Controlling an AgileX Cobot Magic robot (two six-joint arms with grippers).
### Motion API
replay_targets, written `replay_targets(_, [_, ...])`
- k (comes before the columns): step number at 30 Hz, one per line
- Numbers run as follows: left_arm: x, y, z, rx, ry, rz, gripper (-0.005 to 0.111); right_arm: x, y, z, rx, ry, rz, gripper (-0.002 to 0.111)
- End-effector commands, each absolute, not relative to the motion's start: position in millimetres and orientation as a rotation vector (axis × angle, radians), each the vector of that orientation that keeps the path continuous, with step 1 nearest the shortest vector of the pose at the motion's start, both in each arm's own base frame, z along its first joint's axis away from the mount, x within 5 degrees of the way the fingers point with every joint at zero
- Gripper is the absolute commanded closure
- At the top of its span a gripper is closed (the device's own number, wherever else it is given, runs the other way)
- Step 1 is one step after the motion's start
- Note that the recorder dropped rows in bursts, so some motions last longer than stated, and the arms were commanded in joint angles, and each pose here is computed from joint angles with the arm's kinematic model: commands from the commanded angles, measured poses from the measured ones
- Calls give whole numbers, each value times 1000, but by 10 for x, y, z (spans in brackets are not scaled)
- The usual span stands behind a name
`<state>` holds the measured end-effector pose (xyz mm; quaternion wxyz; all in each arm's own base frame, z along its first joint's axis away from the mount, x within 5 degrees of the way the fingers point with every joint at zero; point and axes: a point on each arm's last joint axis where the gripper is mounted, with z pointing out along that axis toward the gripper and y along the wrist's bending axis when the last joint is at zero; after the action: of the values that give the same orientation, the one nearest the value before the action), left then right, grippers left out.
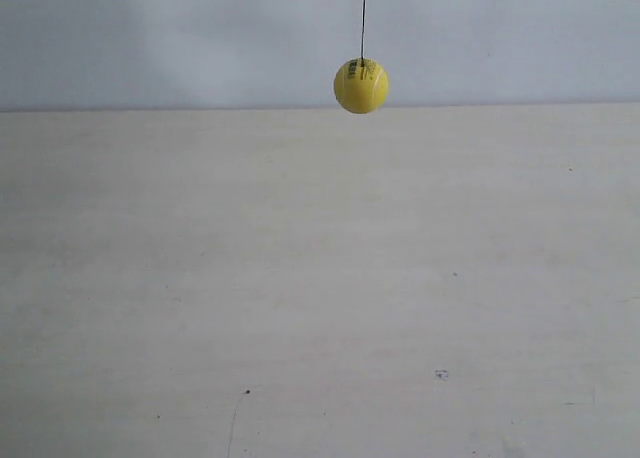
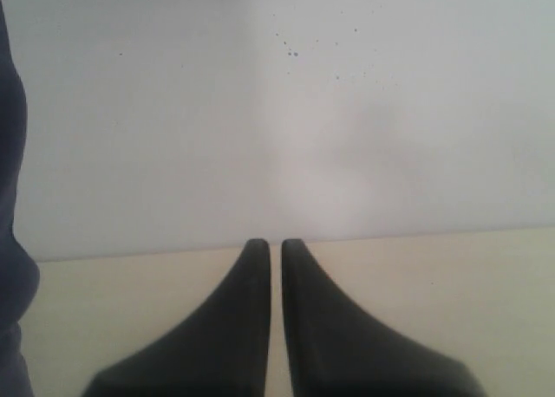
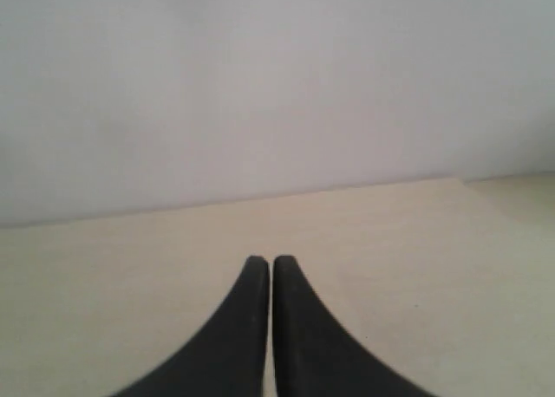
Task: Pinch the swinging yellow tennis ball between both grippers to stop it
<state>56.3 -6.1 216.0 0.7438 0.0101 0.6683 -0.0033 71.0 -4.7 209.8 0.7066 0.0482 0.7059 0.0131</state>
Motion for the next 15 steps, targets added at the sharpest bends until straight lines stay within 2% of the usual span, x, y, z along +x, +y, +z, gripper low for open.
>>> replay_targets(1, [562,-64,2152,10,1463,-24,102,648,21,2072,-89,1581,-38,108])
replay_targets(10, [562,-64,2152,10,1463,-24,102,542,172,1965,-384,1622,-45,108])
replay_targets(15, [562,-64,2152,10,1463,-24,102,543,156,1941,-317,1664,-14,108])
